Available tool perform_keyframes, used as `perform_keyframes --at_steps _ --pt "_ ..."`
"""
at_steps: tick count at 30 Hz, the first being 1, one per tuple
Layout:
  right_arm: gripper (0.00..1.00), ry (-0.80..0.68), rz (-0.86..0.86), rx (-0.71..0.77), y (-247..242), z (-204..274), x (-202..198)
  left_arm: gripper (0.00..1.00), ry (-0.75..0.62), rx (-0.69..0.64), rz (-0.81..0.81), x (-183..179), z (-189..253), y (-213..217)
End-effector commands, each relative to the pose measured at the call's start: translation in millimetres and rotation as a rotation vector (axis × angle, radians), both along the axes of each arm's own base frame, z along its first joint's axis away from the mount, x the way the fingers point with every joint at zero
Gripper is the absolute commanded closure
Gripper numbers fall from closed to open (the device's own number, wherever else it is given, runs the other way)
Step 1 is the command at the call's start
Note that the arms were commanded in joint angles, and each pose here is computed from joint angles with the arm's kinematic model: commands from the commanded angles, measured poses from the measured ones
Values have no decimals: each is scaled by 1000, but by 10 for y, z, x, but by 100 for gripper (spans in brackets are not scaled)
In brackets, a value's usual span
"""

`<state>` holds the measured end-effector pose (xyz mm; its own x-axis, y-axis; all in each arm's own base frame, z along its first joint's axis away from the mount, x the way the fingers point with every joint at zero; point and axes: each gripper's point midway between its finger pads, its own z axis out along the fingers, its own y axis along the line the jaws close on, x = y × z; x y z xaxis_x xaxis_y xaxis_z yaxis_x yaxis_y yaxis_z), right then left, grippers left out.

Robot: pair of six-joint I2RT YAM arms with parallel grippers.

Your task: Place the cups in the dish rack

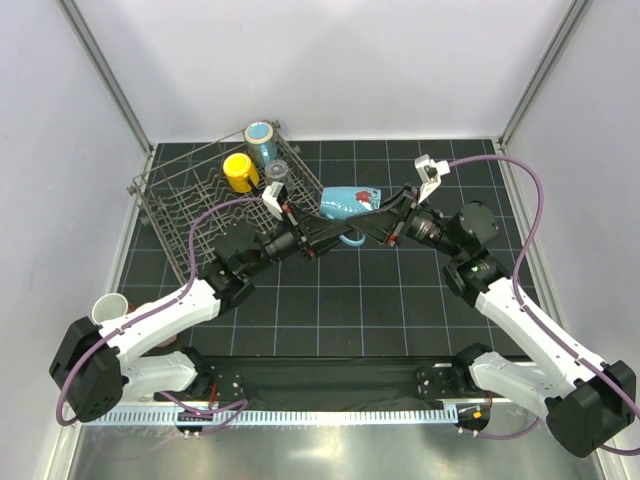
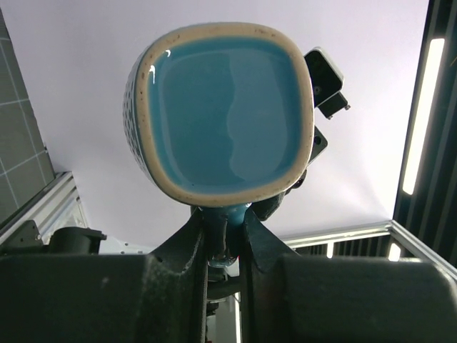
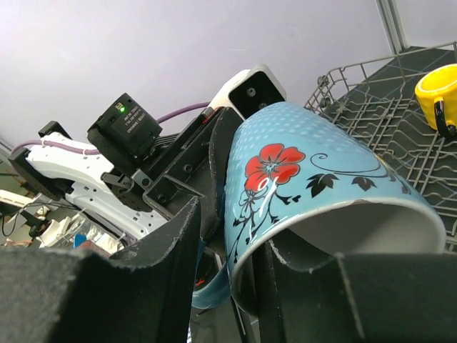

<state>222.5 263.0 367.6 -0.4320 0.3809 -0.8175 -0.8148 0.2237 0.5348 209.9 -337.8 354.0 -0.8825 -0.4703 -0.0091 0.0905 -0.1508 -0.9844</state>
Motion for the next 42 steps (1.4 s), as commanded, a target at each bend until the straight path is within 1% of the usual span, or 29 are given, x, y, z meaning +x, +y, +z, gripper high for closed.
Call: perform_keyframes --at_steps 1,3,8,10,11,12,13,16,19,20,21,22,24,25,26,27,32,33,35,37,38,39,41,42 --pt "65 -120 -26 48 -34 421 -52 100 -115 -27 -38 -137 283 16" --pt "65 -116 -40 39 -44 420 -31 100 -112 -9 -34 -149 252 31" --pt "65 -123 -14 34 -22 486 -62 100 -114 23 -32 -185 187 60" --pt "70 -123 -2 35 -17 498 -84 100 -110 37 -39 -196 144 54" --pt "82 -123 5 38 -13 502 -90 100 -114 39 -37 -190 145 57" --pt "92 -118 9 39 -9 496 -93 100 -109 43 -37 -191 128 53" --pt "96 -113 21 49 -3 513 -117 100 -107 49 -35 -184 112 49" --pt "96 -114 69 85 10 551 -205 100 -128 54 -25 -164 131 44" --pt "96 -115 65 143 -29 569 -252 99 -150 52 -20 -150 189 33" --pt "96 -94 65 164 -35 566 -261 100 -151 51 -21 -150 200 25" --pt "96 -97 63 177 -48 571 -279 98 -158 48 -20 -148 225 23" --pt "96 -97 61 184 -54 557 -286 90 -167 46 -22 -157 254 16" --pt "96 -98 62 191 -49 555 -297 81 -166 50 -27 -156 243 0" --pt "96 -100 60 199 -51 551 -297 74 -161 52 -24 -145 231 0" --pt "96 -100 64 205 -47 562 -307 73 -149 59 -26 -134 199 -11" --pt "96 -97 70 209 -38 552 -320 68 -139 64 -29 -133 173 -21" --pt "96 -118 82 237 -16 599 -396 64 -121 73 -34 -106 115 -55" --pt "96 -118 89 239 -1 593 -424 69 -122 72 -28 -100 120 -47" --pt "96 -120 92 241 7 581 -445 75 -123 74 -22 -89 120 -46" --pt "96 -123 103 235 31 569 -483 85 -121 75 -12 -75 121 -45" --pt "96 -122 106 232 41 560 -490 91 -123 73 -9 -69 135 -39" --pt "96 -120 103 216 63 520 -483 100 -119 79 -9 -60 126 -49" --pt "96 -114 65 205 45 510 -434 99 -138 88 -9 -67 134 -52" --pt "95 -70 39 169 51 404 -374 100 -146 96 -4 -61 148 -50"
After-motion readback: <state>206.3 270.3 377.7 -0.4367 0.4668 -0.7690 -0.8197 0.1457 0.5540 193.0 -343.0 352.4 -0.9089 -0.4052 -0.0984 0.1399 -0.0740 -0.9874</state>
